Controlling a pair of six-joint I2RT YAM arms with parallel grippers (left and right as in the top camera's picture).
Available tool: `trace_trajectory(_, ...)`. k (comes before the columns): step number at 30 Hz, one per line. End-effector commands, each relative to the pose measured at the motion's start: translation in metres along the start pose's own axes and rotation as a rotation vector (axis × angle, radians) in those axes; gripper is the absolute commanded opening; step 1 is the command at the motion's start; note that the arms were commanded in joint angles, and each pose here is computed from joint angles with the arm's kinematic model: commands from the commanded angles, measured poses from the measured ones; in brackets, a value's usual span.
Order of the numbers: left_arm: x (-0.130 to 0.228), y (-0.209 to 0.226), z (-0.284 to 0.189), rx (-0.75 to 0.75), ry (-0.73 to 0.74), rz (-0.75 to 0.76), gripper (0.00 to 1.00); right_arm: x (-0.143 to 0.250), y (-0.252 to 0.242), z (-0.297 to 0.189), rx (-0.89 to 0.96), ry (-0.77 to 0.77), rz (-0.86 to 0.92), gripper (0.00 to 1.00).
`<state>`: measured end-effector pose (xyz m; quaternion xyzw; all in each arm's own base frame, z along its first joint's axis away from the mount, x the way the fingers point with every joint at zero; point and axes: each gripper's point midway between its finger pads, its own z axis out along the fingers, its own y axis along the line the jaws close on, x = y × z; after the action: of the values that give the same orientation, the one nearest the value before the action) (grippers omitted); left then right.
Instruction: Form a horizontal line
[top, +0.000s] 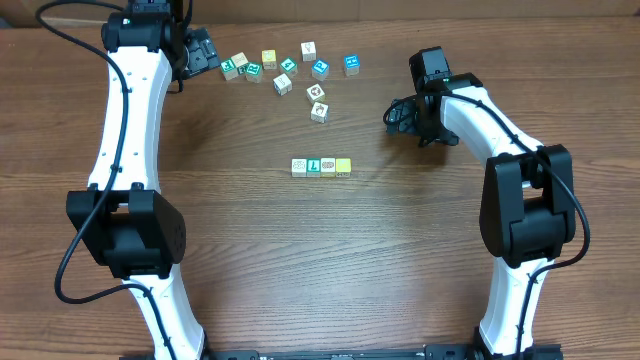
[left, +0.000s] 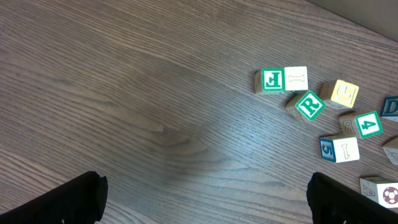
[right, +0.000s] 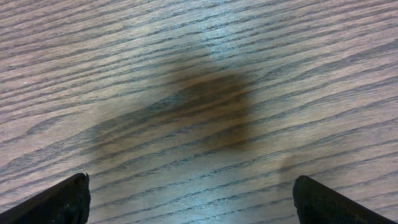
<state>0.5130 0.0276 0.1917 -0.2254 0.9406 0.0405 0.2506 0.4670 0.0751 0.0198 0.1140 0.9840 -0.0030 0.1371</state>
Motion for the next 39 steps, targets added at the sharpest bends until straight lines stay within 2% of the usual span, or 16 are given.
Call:
trace_trajectory(1, -0.005, -0.001, -0.005, 0.006, -0.018, 0.008, 1.00, 0.001, -0.002, 0.003, 0.006, 0.002, 0.004, 1.00)
trace_trajectory(24, -0.010, 0.005, -0.015, -0.017, -0.048, 0.017, 1.00, 0.001, -0.002, 0.003, 0.006, 0.002, 0.004, 1.00)
trace_trajectory(28, -0.012, 0.011, -0.039, -0.014, -0.069, 0.025, 1.00, 0.001, -0.002, 0.003, 0.006, 0.002, 0.004, 1.00)
trace_trajectory(33, -0.014, 0.022, -0.093, 0.002, -0.129, 0.038, 1.00, 0.001, -0.002, 0.003, 0.006, 0.002, 0.004, 1.00)
trace_trajectory(39, -0.002, 0.034, -0.147, 0.040, -0.158, 0.037, 1.00, 0.001, -0.002, 0.003, 0.006, 0.002, 0.004, 1.00)
